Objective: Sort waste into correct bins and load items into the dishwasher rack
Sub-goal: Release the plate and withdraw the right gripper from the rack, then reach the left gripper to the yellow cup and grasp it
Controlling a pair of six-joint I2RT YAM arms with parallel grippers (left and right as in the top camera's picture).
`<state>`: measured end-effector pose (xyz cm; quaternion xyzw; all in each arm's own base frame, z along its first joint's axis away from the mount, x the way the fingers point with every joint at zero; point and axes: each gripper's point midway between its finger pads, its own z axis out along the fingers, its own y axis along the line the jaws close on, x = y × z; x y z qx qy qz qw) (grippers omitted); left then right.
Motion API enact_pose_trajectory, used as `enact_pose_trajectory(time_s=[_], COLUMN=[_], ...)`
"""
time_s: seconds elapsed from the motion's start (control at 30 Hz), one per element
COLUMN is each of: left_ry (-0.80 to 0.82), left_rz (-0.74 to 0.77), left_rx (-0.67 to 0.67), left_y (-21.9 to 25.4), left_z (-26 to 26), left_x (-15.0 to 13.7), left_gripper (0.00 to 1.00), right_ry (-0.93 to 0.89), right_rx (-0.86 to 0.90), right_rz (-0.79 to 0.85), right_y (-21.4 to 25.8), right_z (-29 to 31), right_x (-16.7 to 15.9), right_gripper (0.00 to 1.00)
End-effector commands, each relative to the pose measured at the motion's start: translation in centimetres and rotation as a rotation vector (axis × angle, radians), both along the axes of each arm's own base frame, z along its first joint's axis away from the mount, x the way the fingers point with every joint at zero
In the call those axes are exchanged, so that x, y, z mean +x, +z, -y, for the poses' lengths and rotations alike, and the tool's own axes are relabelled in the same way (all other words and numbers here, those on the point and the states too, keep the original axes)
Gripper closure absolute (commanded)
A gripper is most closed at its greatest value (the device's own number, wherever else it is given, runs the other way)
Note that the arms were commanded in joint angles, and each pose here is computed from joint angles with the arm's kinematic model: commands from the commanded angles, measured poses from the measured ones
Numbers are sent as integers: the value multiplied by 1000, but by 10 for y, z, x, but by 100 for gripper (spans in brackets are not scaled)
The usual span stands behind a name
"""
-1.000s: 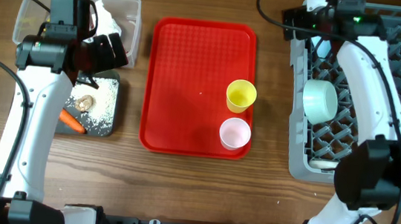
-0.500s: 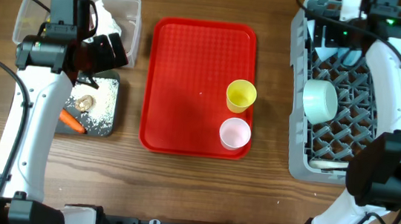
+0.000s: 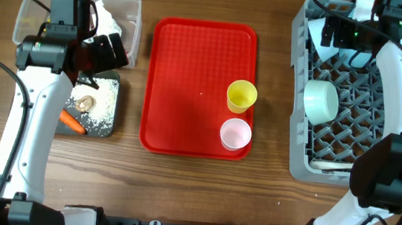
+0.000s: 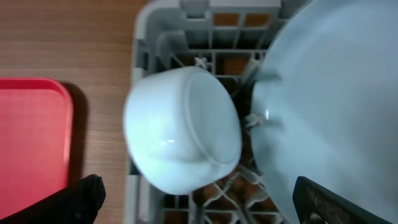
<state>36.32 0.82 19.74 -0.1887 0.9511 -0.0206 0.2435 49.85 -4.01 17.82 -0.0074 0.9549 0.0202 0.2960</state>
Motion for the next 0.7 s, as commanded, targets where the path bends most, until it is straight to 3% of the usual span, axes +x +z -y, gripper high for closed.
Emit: enact_pose_trajectory(time_s=[0.0,0.2,0.37,0.5,0.67], left_ry=[12,12,12,12,12], left_rz=[-5,-5,-5,-5,-5], left_rx=[-8,-8,-8,-8,-8], left_y=[-2,-2,-2,-2,-2], left_z=[-1,-1,-1,-1,-1], left_x=[0,0,0,0,0], left_gripper=[0,0,0,0,0], right_ry=[81,224,270,295,292], right_rx=[123,235,284,280,277], right_rz=[176,159,-30,-153,-177], right_y=[87,132,111,78,68], right_z=[-31,-87,-128,-144,-143], right_x=[-14,-76,-122,-141,-144], right_gripper=[0,0,0,0,0])
